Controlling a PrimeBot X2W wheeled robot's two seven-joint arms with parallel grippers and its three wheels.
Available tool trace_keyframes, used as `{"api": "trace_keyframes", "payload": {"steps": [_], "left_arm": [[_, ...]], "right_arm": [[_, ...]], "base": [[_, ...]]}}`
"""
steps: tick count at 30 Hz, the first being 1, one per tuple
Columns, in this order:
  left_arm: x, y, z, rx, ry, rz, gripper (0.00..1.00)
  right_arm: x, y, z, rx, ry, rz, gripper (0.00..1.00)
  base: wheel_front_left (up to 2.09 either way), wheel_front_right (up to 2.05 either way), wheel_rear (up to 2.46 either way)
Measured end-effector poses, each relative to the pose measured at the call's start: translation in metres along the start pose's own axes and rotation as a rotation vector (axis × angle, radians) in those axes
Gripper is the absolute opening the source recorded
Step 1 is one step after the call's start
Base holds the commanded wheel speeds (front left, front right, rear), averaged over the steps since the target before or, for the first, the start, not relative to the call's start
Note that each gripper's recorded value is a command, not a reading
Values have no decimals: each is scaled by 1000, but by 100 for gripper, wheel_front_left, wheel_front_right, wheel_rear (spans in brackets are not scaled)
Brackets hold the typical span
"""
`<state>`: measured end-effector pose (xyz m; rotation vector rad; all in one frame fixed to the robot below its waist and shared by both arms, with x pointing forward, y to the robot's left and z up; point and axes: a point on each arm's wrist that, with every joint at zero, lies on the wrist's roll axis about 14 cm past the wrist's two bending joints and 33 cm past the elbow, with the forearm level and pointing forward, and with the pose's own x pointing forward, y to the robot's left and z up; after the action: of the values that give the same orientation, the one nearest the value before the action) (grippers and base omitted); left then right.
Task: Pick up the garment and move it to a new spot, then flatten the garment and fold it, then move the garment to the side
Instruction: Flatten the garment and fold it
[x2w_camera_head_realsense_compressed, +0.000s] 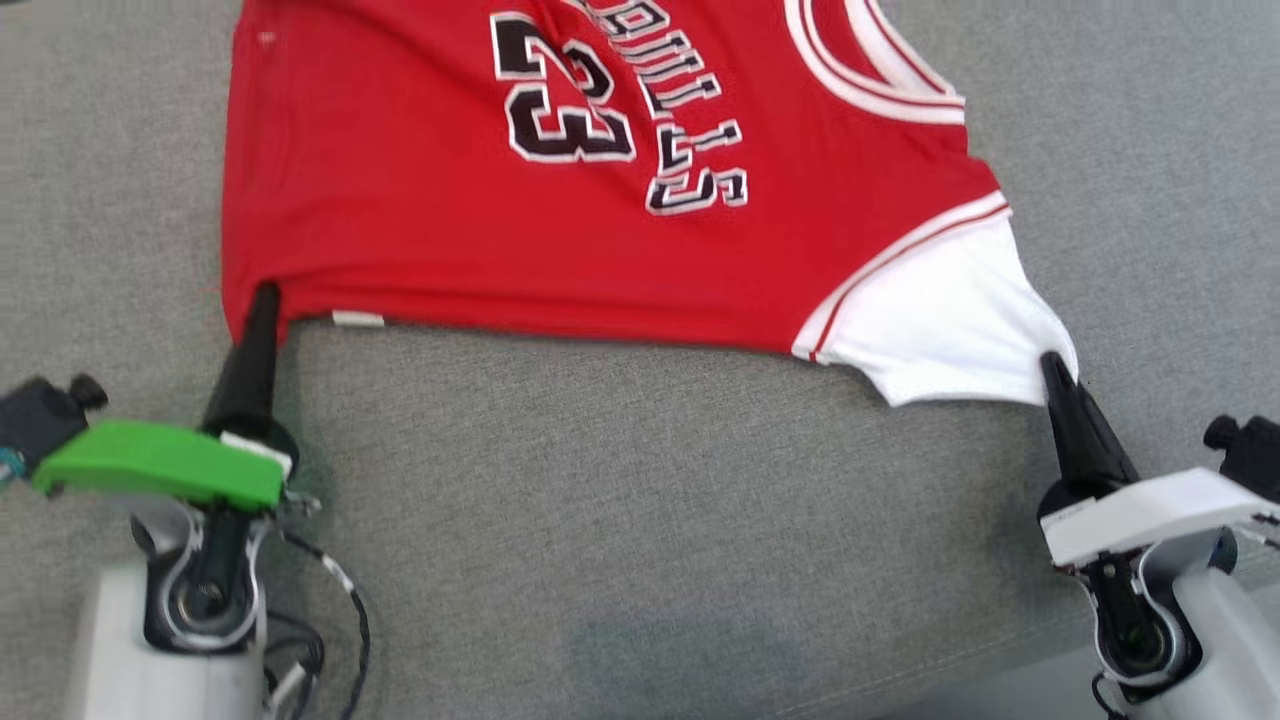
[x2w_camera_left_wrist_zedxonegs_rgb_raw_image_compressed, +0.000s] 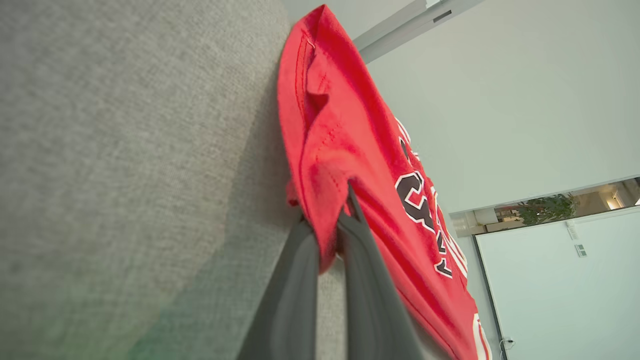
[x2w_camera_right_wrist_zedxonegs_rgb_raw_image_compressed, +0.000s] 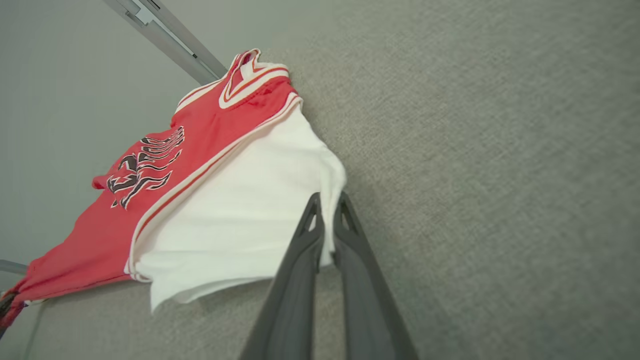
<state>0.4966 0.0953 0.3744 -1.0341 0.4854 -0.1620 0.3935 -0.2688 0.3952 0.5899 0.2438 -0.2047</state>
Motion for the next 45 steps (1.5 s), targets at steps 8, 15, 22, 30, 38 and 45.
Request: {"api": "trace_keyframes", "payload": {"steps": [8, 15, 22, 30, 38, 45], "left_arm": [[-76, 8, -55, 15, 75, 87, 0], [-133, 18, -83, -54, 107, 185, 0], [-150, -1, -69, -114, 60, 171, 0], [-131, -34, -51, -102, 83, 109, 0], [-126, -39, -50, -42, 153, 121, 0], [-109, -31, -42, -18, 170, 154, 0]], "right_arm": [[-38, -15, -2, 20, -7, -37, 0], [-74, -32, -10, 41, 21, -72, 0], [-72, -15, 13, 36, -26, -3, 0], [-33, 30, 34, -2, -42, 140, 0], [-4, 57, 56, -77, -41, 215, 0], [21, 61, 35, -167, 58, 210, 0]], "base": [[0, 0, 0], [0, 0, 0], [0, 0, 0], [0, 0, 0], [0, 0, 0], [0, 0, 0]]}}
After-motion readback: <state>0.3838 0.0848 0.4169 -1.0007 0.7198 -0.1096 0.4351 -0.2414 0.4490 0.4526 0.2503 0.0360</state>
